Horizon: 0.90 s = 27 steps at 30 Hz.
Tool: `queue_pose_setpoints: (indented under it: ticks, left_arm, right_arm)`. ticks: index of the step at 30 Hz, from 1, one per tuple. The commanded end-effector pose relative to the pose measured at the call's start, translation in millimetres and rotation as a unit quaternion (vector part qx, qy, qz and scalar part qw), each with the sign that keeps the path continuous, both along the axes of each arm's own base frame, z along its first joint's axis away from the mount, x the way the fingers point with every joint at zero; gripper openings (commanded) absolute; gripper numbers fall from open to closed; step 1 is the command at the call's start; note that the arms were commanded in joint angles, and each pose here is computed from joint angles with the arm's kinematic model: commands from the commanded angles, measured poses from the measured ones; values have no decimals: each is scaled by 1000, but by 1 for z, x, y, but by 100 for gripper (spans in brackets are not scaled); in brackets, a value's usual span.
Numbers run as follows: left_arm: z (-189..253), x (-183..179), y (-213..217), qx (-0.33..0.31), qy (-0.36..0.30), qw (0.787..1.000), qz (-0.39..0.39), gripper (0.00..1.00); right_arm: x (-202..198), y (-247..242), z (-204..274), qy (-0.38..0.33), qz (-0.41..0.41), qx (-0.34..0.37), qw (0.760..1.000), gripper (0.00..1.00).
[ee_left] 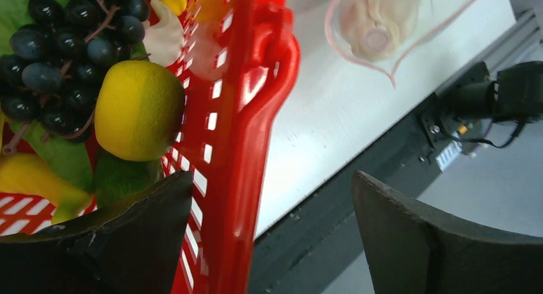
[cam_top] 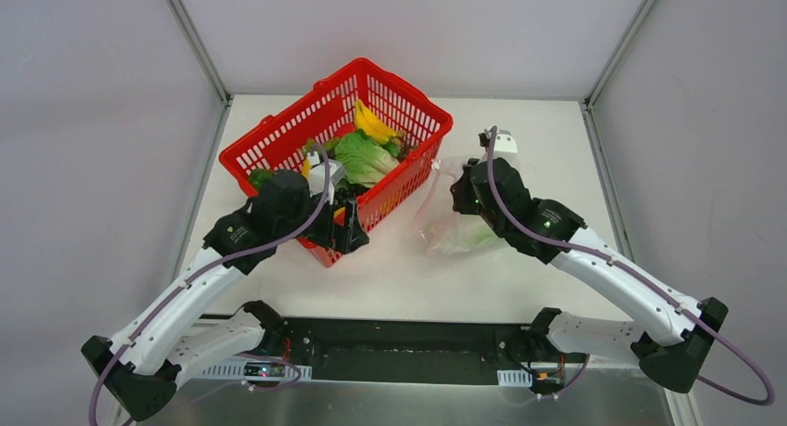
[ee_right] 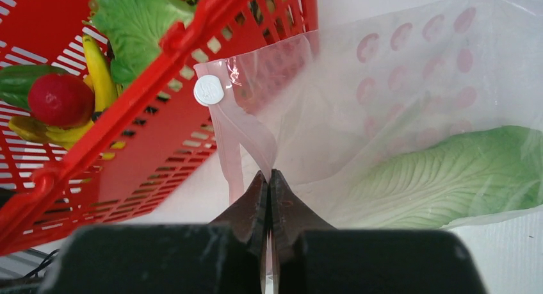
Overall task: Place the food in the zip-top bag and seal the zipper
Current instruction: Move the bin to the center of the board, then pick up the fake vegetable from the bin.
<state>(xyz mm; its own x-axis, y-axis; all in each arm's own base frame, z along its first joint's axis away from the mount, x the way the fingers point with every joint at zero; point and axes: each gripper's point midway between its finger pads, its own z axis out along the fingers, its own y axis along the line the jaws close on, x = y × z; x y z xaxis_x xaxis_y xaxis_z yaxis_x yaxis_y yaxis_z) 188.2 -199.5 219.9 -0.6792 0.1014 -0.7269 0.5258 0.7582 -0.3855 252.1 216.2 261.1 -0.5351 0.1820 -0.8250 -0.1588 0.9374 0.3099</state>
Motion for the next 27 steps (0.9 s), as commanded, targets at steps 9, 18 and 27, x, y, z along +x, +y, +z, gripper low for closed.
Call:
queue_pose_setpoints:
  ticks: [9, 18, 27]
  left_arm:
    - [88, 41, 76, 105, -96, 972, 190, 99]
    - [50, 115, 130, 134, -6, 929, 344, 96]
    - [-18, 139, 161, 238, 73, 877, 410, 95]
  right_arm:
    - [-3, -24, 27, -36, -37, 18, 999, 0]
    - [-9, -23, 18, -21, -32, 25, 999, 0]
    - [-12, -20, 17, -11, -22, 30, 999, 0]
